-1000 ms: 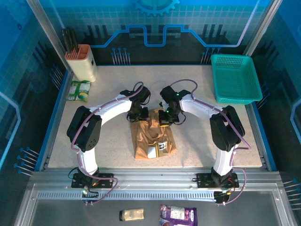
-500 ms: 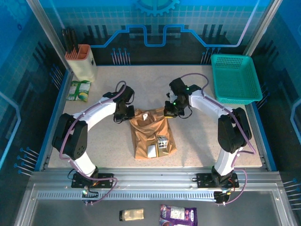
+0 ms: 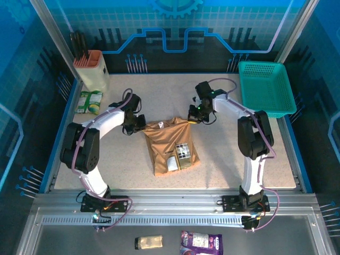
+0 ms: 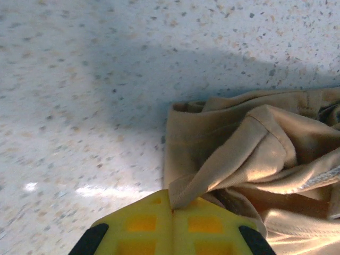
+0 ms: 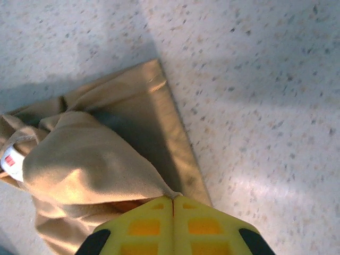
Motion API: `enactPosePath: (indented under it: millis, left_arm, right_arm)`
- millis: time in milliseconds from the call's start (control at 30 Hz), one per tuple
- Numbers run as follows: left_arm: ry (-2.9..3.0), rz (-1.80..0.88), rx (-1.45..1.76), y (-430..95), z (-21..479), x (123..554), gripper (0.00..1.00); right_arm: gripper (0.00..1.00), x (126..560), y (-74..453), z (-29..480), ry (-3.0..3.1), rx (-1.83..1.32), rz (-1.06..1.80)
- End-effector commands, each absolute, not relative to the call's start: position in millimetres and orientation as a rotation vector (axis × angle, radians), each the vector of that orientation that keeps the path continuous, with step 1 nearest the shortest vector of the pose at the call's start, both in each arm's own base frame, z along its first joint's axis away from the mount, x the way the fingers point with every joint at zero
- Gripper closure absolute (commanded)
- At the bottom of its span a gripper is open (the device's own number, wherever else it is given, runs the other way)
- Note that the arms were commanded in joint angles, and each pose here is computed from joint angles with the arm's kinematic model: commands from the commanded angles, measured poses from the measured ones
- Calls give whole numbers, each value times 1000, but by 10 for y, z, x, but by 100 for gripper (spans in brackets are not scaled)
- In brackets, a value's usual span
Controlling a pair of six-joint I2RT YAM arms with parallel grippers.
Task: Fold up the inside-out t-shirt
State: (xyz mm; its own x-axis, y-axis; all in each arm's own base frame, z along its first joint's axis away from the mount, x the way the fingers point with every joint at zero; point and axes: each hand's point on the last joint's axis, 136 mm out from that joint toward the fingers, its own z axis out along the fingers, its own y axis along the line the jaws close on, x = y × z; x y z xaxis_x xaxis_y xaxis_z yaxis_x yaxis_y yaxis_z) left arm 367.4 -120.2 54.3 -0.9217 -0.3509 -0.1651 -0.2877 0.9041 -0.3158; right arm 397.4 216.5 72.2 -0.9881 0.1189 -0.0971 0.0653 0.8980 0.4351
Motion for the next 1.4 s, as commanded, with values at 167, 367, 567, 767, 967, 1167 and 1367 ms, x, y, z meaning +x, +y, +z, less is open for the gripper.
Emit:
enactPosePath:
  millis: [167,367,567,767,967,1167,1367]
  left_arm:
    - [2726,-453,-492,-1223,759,4166,80]
    - [2713,-464,-459,-1230,1041,4153,68]
    - [2834,-575,-472,-1398,835,3570,74]
    - [2918,-690,-456,-1709,698,3067,80]
    - [2978,-624,-455,-1784,538,2799,77]
    - [2963,-578,-489,-1734,394,2842,71]
    - [2959,-561,-503,-1740,290,2908,80]
  right_arm:
    - [62,4105,2162,836,2868,123,660]
    - [58,3636,2107,1117,2874,47,654]
    - [61,3000,2259,1089,2984,-122,664]
    - [71,2628,2008,676,3151,-155,414]
    - [70,2518,2136,454,3192,-202,517]
    - [63,2539,2180,330,3211,-210,523]
    - [75,2528,2106,174,3249,-184,447]
